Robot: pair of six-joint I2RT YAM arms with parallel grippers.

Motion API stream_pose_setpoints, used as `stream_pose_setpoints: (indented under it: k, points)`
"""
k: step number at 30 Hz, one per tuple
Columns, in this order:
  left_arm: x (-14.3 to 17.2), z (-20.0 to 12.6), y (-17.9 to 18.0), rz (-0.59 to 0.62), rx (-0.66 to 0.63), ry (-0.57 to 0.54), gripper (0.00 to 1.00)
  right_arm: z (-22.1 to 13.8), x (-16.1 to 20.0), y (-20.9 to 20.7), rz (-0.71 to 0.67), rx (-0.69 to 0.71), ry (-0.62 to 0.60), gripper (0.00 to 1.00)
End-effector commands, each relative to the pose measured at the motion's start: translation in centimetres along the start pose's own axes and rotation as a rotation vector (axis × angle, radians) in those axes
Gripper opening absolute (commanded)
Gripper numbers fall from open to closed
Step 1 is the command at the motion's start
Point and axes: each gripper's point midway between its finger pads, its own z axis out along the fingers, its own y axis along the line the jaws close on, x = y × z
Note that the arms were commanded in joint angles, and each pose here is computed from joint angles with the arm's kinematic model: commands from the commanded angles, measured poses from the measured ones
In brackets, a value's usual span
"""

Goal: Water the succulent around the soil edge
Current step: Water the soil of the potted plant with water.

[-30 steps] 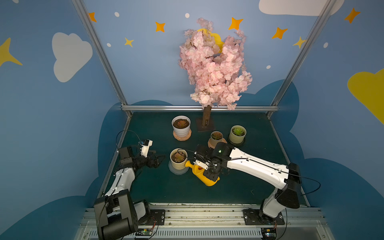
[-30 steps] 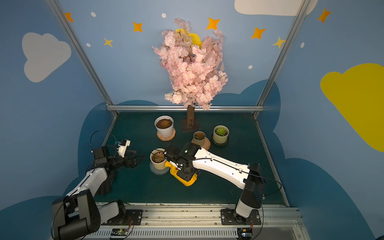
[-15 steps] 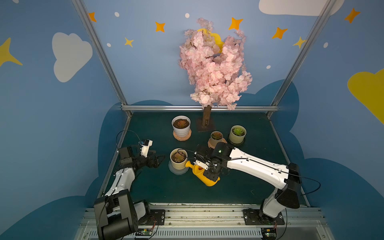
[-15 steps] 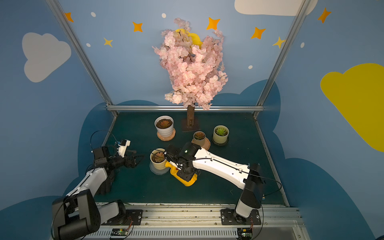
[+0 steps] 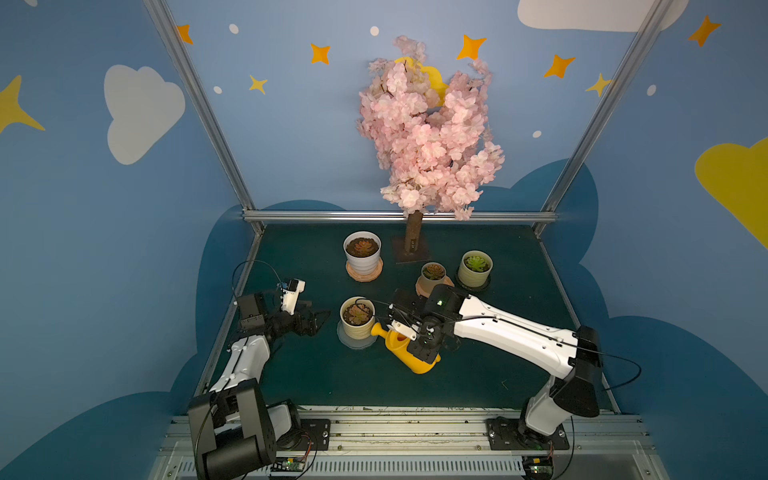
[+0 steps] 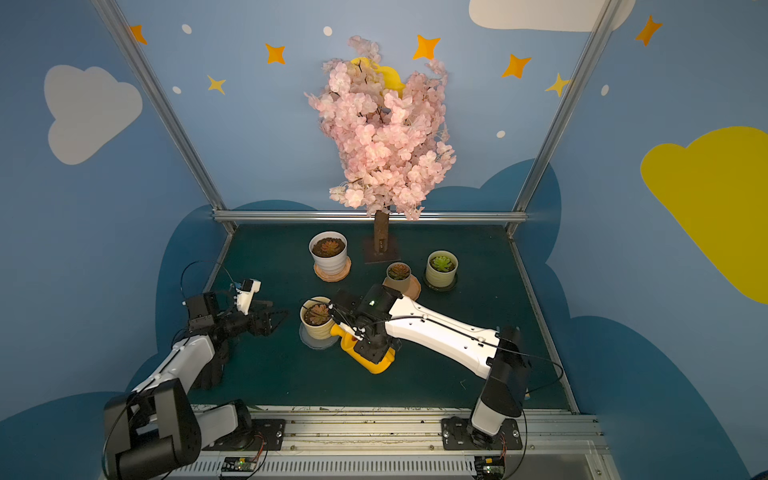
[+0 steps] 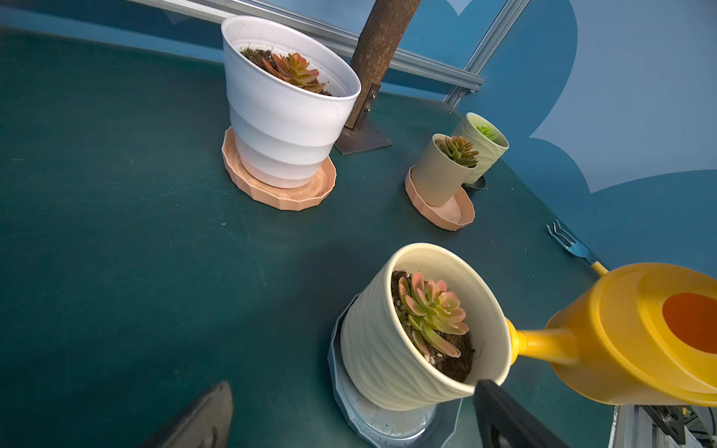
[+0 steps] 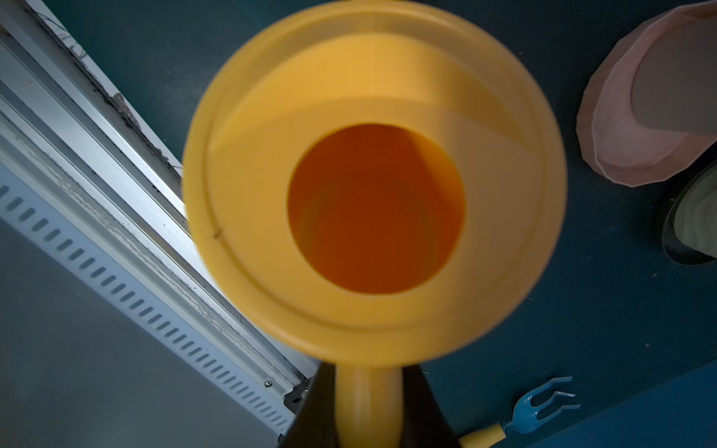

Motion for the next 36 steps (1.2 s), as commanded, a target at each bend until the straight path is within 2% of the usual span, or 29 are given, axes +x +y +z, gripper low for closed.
stream_pose_setpoints:
  k: [1, 24, 29, 36]
  points:
    - [-0.1, 0.0, -0.4, 0.011, 0.011, -0.008, 1.00, -0.8, 0.2, 0.0, -0.014, -0.006, 0.020, 0.00]
    - [-0.1, 0.0, -0.4, 0.011, 0.011, -0.007, 1.00, -1.0, -0.8, 0.0, -0.025, -0.004, 0.009, 0.00]
    - [-0.1, -0.1, -0.4, 0.012, 0.009, -0.008, 1.00, -0.7, -1.1, 0.0, -0.016, -0.003, -0.033, 0.00]
    - [-0.1, 0.0, -0.4, 0.012, 0.009, -0.007, 1.00, -0.9, -1.6, -0.1, -0.004, 0.002, -0.187, 0.00]
